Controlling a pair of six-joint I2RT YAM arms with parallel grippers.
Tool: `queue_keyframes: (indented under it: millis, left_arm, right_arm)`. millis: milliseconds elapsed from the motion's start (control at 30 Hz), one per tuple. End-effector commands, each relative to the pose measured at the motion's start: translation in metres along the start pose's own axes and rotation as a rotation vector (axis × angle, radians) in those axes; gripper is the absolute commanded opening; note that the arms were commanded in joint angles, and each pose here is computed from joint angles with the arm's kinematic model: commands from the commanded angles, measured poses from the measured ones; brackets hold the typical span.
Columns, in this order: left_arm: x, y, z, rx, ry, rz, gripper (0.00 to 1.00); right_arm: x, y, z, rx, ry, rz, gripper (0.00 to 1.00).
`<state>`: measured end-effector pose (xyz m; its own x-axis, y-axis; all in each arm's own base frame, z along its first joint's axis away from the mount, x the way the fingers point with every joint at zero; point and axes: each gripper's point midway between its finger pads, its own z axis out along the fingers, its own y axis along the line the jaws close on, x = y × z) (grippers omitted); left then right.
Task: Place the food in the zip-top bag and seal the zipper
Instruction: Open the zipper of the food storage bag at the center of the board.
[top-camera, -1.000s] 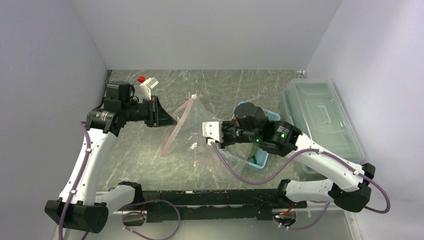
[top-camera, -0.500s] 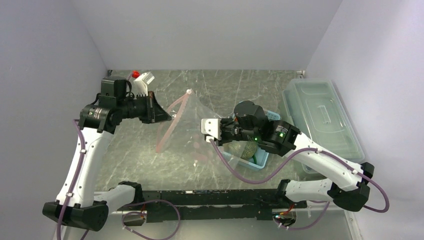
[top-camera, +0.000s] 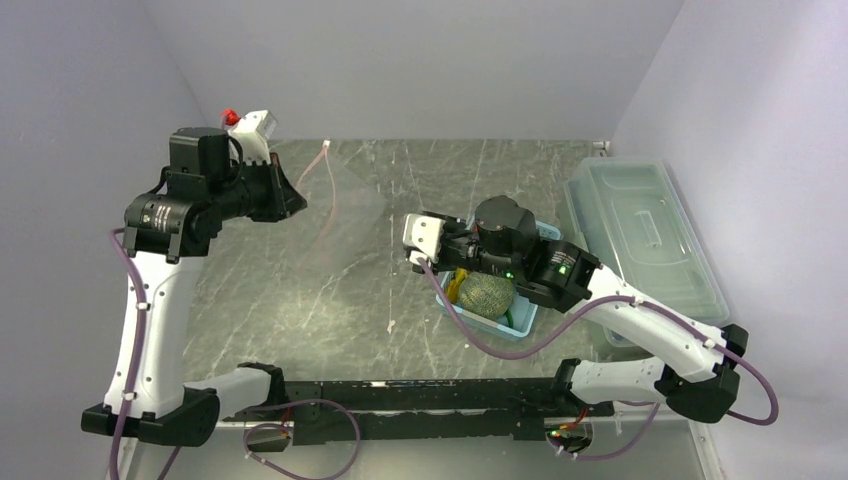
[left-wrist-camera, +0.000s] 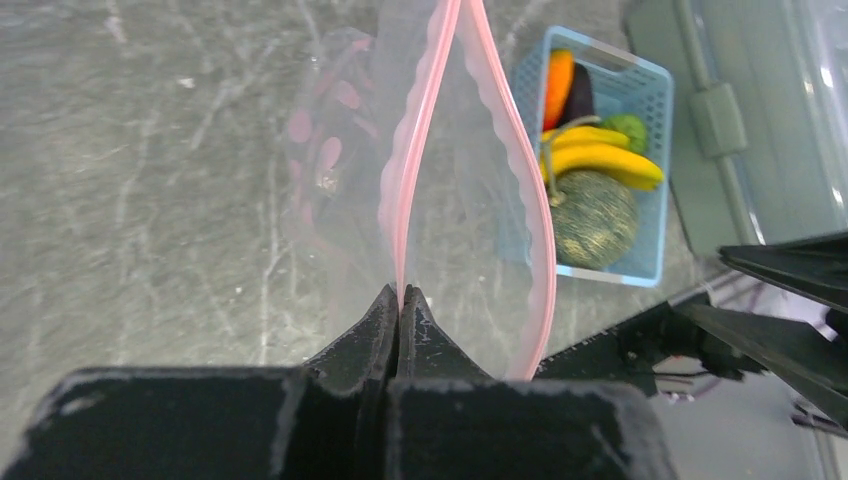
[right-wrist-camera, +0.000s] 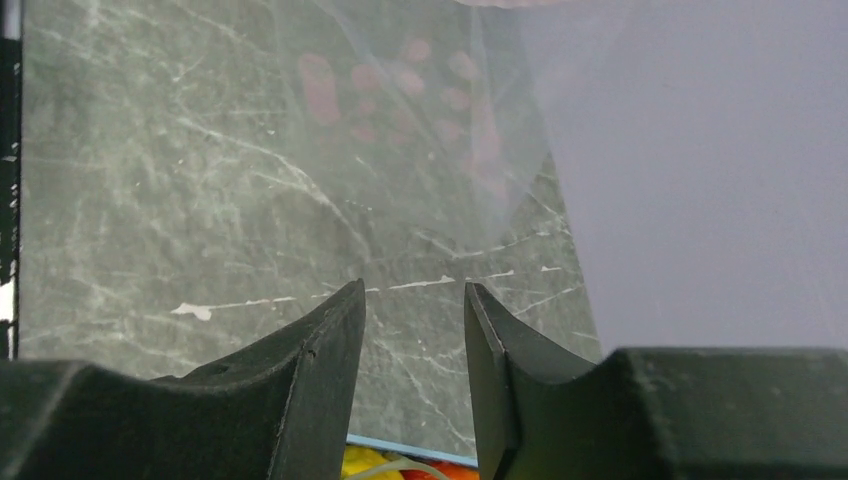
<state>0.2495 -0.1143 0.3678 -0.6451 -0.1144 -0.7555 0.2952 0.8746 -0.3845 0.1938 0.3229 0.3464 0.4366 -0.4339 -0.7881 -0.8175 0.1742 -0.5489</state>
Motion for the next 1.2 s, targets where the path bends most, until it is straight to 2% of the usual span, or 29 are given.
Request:
queue_keyframes:
  millis: [0,167,267,467,833,1167]
  left_arm:
    - [-0.009,0.027,-0.003,-0.165,-0.015,0.023,0.0]
    - [-0.008,0.044,0.001,-0.257,-0.005,0.033,0.0]
    - [-0.003,0.056,0.006,-0.322,0.012,0.044,0.0]
    - [0.003,0.065,0.014,-0.409,0.036,0.081,0.0]
    - [0.006,0.056,0.027,-0.576,0.054,0.184,0.0]
    - [0.01,0.031,0.034,-0.586,0.043,0.207,0.0]
  right_arm:
    - [-0.02,-0.031,0.0,0.143,-0.047,0.083,0.46]
    - [-0.014,-0.049,0.006,0.262,-0.017,0.209,0.49]
    - [-0.012,-0.061,0.006,0.349,-0.01,0.337,0.56]
    - [-0.014,-0.059,0.018,0.345,0.011,0.511,0.63]
    - [-0.031,-0.063,0.037,0.383,-0.06,0.886,0.65]
    - [-0.023,-0.06,0.073,0.413,-0.078,1.094,0.69]
